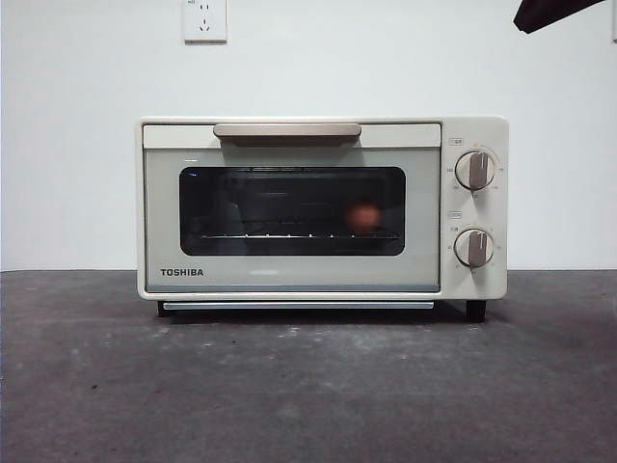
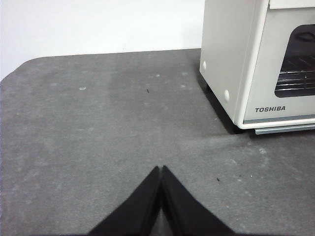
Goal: Eggoven
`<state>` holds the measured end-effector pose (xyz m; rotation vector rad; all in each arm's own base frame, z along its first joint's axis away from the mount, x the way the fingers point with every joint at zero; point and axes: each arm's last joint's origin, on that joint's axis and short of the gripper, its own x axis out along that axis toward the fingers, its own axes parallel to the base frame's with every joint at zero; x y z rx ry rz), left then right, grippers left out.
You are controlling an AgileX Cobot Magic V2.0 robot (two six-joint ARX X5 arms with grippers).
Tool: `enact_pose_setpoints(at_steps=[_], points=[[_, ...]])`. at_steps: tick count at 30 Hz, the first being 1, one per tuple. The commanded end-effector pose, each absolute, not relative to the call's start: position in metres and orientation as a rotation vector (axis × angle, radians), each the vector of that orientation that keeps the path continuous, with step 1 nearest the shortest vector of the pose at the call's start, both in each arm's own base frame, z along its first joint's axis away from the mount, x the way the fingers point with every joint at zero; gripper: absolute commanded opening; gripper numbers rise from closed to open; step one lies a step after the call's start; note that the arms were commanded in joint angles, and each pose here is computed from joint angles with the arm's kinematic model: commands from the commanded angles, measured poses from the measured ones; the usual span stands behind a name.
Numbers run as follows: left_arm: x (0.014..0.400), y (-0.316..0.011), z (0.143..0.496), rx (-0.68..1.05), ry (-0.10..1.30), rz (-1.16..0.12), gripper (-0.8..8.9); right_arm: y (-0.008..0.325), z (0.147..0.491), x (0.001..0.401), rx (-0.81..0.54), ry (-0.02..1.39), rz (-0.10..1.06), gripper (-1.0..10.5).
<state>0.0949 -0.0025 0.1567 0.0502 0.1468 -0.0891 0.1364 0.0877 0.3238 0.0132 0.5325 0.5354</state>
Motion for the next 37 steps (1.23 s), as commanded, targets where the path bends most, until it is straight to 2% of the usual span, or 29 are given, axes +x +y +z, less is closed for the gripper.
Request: enact_pose_setpoints(at_steps=[1,14,17,24,30,34,37], points=[[0.096,-0.003,0.147,0.039,0.177,-0.093,0.08,0.089,0.327,0.137,0.014,0.519,0.539,0.1],[0.096,-0.003,0.147,0.039,0.176,-0.093,0.08,0.088,0.327,0.136,0.012,0.519,0.539,0.1],[0.096,-0.003,0.147,0.039,0.177,-0.093,0.08,0.077,0.334,0.128,0.026,0.462,0.516,0.1],[0.096,-0.003,0.147,0.039,0.177,-0.093,0.08,0.033,0.345,0.104,0.053,0.245,0.306,0.1],[0.096,-0.003,0.147,0.039,0.177,-0.093,0.07,0.01,0.317,0.09,0.06,0.05,0.115,0.1],[0.096,-0.003,0.147,0.039,0.177,-0.093,0.07,0.005,0.284,0.089,0.046,-0.08,0.073,0.1],[0.096,-0.003,0.147,0.039,0.177,-0.093,0.08,0.005,0.252,0.091,0.048,-0.121,0.069,0.1]])
